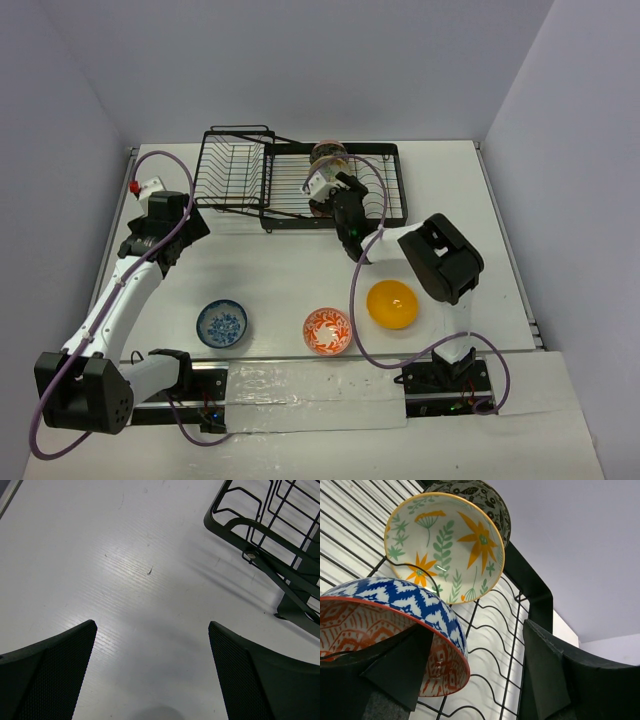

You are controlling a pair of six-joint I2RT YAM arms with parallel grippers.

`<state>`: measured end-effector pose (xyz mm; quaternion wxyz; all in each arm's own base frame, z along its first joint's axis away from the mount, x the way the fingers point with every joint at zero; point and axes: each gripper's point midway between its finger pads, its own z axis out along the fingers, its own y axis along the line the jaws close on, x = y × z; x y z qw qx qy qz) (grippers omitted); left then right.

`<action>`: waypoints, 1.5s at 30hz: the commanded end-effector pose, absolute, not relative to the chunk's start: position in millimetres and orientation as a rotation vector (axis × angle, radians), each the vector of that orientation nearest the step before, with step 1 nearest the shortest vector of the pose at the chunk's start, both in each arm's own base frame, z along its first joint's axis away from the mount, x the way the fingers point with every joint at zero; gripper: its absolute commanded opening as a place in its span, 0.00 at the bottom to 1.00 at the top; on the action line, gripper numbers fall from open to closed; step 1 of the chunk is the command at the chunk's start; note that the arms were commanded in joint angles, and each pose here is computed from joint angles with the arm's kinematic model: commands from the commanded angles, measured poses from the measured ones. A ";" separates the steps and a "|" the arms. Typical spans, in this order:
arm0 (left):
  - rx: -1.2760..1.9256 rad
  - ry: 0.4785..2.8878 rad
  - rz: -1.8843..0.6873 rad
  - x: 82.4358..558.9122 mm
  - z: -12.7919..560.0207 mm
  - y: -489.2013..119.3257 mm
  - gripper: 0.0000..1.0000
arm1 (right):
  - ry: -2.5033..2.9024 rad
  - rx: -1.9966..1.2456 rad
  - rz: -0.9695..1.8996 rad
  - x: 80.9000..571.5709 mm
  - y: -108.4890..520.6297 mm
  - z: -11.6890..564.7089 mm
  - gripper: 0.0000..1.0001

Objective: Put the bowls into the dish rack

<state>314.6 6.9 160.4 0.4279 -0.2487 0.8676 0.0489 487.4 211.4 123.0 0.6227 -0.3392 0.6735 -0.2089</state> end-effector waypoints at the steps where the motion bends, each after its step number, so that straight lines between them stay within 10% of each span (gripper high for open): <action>1: -0.627 2.114 0.090 318.6 177.8 7.0 0.99 | 1.504 -0.697 -0.467 492.6 207.7 167.2 0.80; 15: -0.629 2.110 0.085 318.6 178.5 7.9 0.99 | 1.601 -0.712 -0.400 482.4 205.5 175.5 0.99; 45: -0.644 2.081 0.098 316.2 182.1 12.0 0.99 | 1.930 -0.573 0.081 406.4 224.3 224.4 1.00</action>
